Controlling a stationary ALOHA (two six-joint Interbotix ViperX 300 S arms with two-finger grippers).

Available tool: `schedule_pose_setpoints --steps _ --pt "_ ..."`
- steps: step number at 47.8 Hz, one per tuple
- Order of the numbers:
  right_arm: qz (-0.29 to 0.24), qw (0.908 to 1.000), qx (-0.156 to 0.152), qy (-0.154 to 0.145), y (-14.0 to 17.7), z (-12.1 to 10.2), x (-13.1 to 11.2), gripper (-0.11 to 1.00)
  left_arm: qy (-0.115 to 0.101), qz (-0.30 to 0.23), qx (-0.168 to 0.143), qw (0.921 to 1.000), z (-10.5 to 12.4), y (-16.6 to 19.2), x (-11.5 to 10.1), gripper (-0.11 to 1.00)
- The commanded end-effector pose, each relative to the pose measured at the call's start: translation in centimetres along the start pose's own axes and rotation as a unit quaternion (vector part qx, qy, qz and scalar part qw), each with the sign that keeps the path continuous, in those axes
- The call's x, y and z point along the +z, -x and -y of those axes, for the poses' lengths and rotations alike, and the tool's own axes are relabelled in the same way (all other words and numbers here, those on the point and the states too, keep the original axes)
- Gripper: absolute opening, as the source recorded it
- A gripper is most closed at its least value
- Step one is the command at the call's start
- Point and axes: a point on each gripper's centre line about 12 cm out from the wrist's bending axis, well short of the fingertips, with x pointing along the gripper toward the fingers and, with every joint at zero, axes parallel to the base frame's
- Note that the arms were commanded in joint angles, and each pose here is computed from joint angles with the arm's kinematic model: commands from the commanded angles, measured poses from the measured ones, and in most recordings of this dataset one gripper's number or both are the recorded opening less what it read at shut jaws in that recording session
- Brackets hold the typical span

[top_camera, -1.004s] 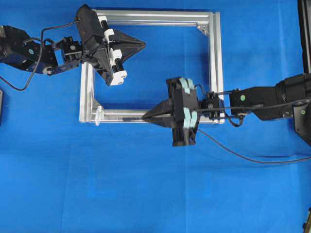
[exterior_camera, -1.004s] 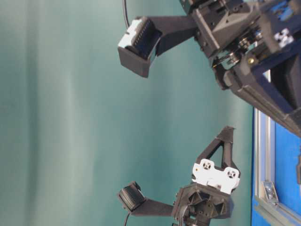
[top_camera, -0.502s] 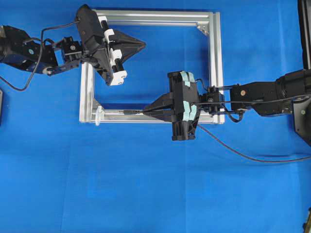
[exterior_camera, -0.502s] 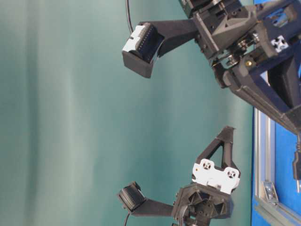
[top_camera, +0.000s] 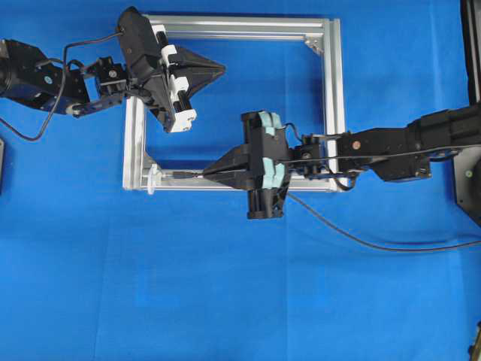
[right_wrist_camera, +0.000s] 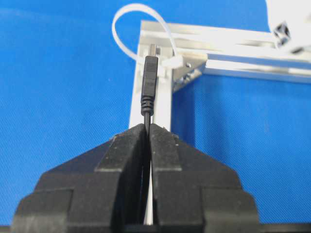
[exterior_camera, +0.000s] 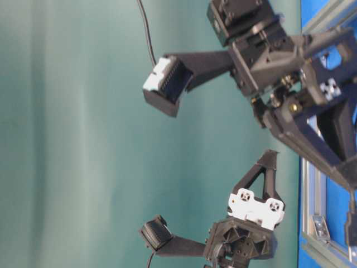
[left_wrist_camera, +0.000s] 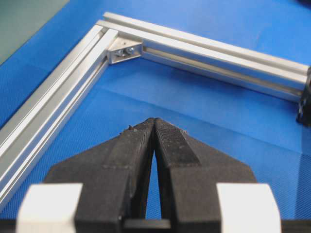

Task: Insert the wire through the string loop located on the left side.
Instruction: 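Carry the cable with the right gripper toward the white zip-tie loop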

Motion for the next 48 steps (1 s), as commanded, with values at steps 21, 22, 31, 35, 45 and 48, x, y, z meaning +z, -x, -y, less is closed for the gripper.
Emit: schedule_pose_setpoints --steps 21,22,31,35,45,48 --pt "0.014 0.9999 0.009 0.004 -1.13 -0.87 1.56 -0.1 0.0 0.022 -0.003 0.9998 0.16 0.11 1.5 0.0" --pt "0.013 0.9999 0.008 0.003 -1.13 -0.8 1.55 -0.1 -0.001 0.022 -0.003 0.9998 0.17 0.11 1.5 0.0" --pt "0.014 0.9999 0.008 0.003 -1.13 -0.8 1.57 -0.1 0.0 0.022 -0.002 0.9998 0.11 0.11 1.5 0.0" --pt "0.013 0.9999 0.008 0.003 -1.13 -0.8 1.55 -0.1 0.001 0.021 -0.003 0.9998 0.17 0.14 1.44 0.0" --pt "0.014 0.9999 0.008 0.002 -1.13 -0.79 1.57 -0.1 0.001 0.021 -0.003 0.9998 0.17 0.14 1.44 0.0" --pt "0.014 0.9999 0.008 0.003 -1.13 -0.79 1.57 -0.1 0.001 0.021 -0.003 0.9998 0.17 0.14 1.44 0.0"
